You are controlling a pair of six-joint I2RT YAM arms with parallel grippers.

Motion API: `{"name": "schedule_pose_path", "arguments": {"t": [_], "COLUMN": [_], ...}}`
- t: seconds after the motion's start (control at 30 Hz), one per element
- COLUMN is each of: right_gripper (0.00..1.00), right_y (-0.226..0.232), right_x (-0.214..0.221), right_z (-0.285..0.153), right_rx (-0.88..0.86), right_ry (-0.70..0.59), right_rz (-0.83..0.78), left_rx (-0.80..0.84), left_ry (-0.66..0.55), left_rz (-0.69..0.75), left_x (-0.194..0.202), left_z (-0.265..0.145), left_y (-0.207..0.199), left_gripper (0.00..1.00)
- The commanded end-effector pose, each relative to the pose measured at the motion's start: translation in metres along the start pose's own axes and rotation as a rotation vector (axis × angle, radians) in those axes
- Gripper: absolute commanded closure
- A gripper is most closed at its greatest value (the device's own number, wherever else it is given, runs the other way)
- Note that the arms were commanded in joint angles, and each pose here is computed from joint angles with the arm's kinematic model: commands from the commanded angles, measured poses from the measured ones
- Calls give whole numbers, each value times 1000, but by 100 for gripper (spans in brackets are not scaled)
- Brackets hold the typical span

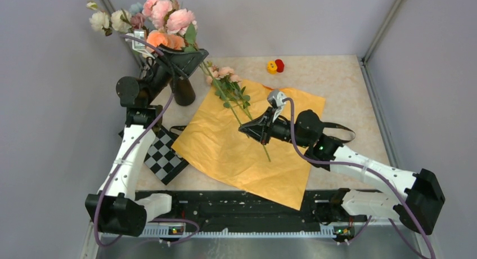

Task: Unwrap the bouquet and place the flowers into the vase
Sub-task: Pick up the fake flower from the wrapping paper, then insert the fake flower into the vase.

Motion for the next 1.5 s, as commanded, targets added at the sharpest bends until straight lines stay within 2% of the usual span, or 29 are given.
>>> {"name": "schedule_pose_path", "arguments": {"t": [0.0, 0.1, 0.33, 0.47, 0.5, 0.7, 0.87, 1.03, 1.17, 1.33, 1.47], "right_gripper": [100, 100, 100, 100, 100, 98, 57, 37, 29, 20, 17], "right_y": [20, 20, 17, 17, 17, 12, 5, -2, -16, -43, -64], "right_x": [-29, -29, -28, -28, -28, -29, -32, -34, -36, -44, -47], "right_z": [0, 1, 3, 3, 3, 3, -2, -13, -23, -44, -61], "right_rx": [-66, -71, -63, -55, -51, 7, 115, 224, 313, 394, 503], "right_ry": [-88, -85, -76, -79, -79, -83, -103, -127, -132, -153, -118], "right_rz": [-65, -67, -66, -65, -64, -61, -57, -77, -70, -18, -15], "left_rx": [28, -3, -10, -26, -31, -38, -79, -154, -287, -423, -527], "left_ry": [-49, -60, -56, -50, -51, -29, 37, 94, 75, 33, -25], "left_rz": [75, 91, 104, 116, 118, 164, 332, 514, 656, 718, 782], "left_x": [-18, -20, -22, -22, -21, -21, -20, -22, -32, -51, -69], "left_z": [-4, -6, -7, -8, -8, -10, -17, -33, -52, -74, -93], "left_y": [-17, -15, -14, -13, -12, -11, -6, 2, 16, 32, 40], "left_gripper": [31, 40, 71, 98, 100, 100, 100, 100, 100, 100, 100]}}
Point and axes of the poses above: each gripper's point midway between its finger pads, its own z axis out along the fingers, its own y axis along the line the jaws close on, x = y × z, the point moved 9 cm from there along -z, back along the fingers, and after that the axes turned 10 degrees about z, right-handed, at the moved point
